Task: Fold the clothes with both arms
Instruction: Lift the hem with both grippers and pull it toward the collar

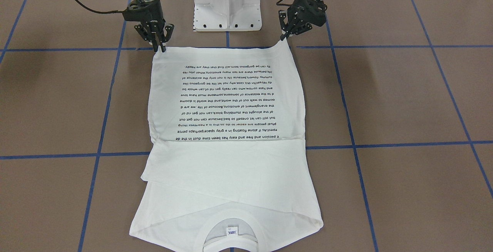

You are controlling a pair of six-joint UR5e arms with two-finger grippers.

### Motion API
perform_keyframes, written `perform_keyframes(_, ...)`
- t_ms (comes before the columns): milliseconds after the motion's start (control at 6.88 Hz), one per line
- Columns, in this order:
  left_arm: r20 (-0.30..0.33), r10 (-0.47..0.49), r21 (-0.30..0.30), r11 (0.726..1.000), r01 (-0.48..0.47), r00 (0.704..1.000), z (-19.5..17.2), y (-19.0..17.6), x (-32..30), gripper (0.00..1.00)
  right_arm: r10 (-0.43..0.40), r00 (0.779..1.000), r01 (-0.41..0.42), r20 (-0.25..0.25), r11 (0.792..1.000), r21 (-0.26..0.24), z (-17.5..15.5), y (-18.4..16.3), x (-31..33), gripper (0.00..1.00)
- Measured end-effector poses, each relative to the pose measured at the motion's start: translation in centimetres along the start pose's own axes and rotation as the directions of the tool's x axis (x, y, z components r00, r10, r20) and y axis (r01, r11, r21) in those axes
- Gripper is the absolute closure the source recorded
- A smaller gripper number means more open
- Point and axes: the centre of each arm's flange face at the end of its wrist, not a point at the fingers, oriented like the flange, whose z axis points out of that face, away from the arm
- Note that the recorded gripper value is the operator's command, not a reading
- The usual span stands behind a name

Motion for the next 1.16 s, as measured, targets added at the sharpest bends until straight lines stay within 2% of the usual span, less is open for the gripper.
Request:
perform_keyframes(291, -0.003, 0.0, 0.0, 1.0, 0.0, 1.0, -0.2, 0.0, 0.1, 1.0, -0.009, 1.0, 0.009, -0.021, 1.0, 0.004, -1.0, -0.7, -0.2, 1.0)
perform_keyframes(436, -0.019, -0.001, -0.002, 1.0, 0.001, 1.0, -1.4, -0.1, 0.5, 1.0, -0.019, 0.999, 0.018, -0.049, 1.0, -0.019, -4.0, -2.0, -0.8, 1.0)
perform_keyframes(582, -0.042, -0.001, -0.016, 1.0, 0.001, 0.999, -3.9, -0.2, 1.0, 1.0, -0.024, 0.997, 0.019, -0.072, 0.997, -0.068, -8.7, -3.8, -1.4, 1.0)
perform_keyframes(873, -0.062, -0.006, -0.077, 0.997, 0.001, 0.998, -11.9, -0.9, 3.1, 1.0, -0.004, 0.996, -0.012, -0.09, 0.984, -0.177, -18.8, -8.4, -2.1, 1.0)
perform_keyframes(1018, -0.054, -0.015, -0.1, 0.995, 0.01, 0.998, -16.0, -2.2, 4.6, 1.0, 0.022, 0.995, -0.043, -0.099, 0.977, -0.208, -21.3, -10.4, -2.7, 1.0)
perform_keyframes(1164, -0.044, -0.019, -0.095, 0.995, 0.014, 0.999, -18.3, -3.9, 5.8, 1.0, 0.032, 0.994, -0.053, -0.102, 0.976, -0.212, -22.3, -12.2, -3.6, 1.0)
